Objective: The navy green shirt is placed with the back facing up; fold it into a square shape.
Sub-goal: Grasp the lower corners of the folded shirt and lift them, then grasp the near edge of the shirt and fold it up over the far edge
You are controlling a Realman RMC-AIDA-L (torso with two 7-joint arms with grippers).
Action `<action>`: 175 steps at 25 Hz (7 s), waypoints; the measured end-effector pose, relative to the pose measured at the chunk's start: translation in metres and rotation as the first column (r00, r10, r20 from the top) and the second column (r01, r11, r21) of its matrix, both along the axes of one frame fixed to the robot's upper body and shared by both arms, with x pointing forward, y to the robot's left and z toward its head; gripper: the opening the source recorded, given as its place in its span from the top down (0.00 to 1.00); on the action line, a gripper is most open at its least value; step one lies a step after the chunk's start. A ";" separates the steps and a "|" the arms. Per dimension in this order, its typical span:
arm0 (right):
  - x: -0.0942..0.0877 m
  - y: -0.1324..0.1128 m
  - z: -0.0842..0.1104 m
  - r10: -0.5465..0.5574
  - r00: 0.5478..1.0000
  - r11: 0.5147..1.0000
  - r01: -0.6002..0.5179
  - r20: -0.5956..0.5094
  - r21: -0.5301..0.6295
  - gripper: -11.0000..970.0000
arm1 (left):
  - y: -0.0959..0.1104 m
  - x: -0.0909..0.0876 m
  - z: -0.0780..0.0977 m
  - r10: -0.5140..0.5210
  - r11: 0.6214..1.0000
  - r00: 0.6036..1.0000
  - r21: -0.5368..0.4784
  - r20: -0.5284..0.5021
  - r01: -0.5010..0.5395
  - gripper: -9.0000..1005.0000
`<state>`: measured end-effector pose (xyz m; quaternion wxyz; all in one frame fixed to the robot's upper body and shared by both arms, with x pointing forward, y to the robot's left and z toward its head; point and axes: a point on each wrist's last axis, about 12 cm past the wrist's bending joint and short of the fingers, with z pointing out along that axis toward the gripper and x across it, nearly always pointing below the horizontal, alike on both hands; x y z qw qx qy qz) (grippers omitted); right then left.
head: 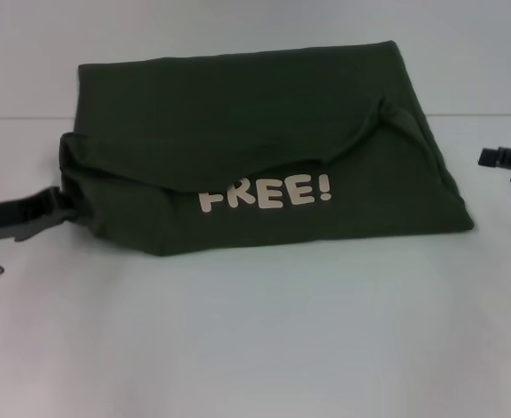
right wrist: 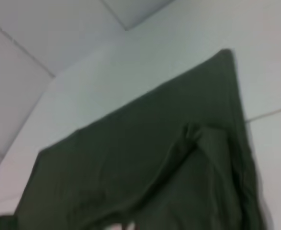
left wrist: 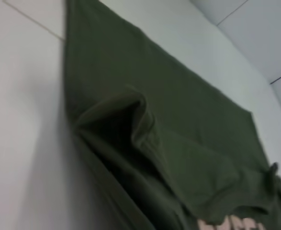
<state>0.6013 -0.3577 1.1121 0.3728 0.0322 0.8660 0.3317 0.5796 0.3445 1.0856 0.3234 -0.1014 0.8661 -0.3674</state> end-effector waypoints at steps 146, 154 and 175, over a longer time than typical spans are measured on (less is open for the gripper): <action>0.064 0.055 0.012 -0.172 0.981 0.984 0.176 0.092 -0.035 0.89 | -0.007 0.066 0.048 0.096 0.987 0.993 0.120 0.068 -0.103 0.99; 0.076 0.072 0.000 -0.213 0.969 0.954 0.233 0.123 -0.187 0.88 | -0.016 0.076 0.044 0.127 0.974 0.988 0.179 0.090 -0.141 0.99; 0.090 0.081 0.013 -0.203 0.965 0.947 0.237 0.168 -0.218 0.86 | -0.019 0.078 0.041 0.167 0.963 0.979 0.194 0.120 -0.188 0.98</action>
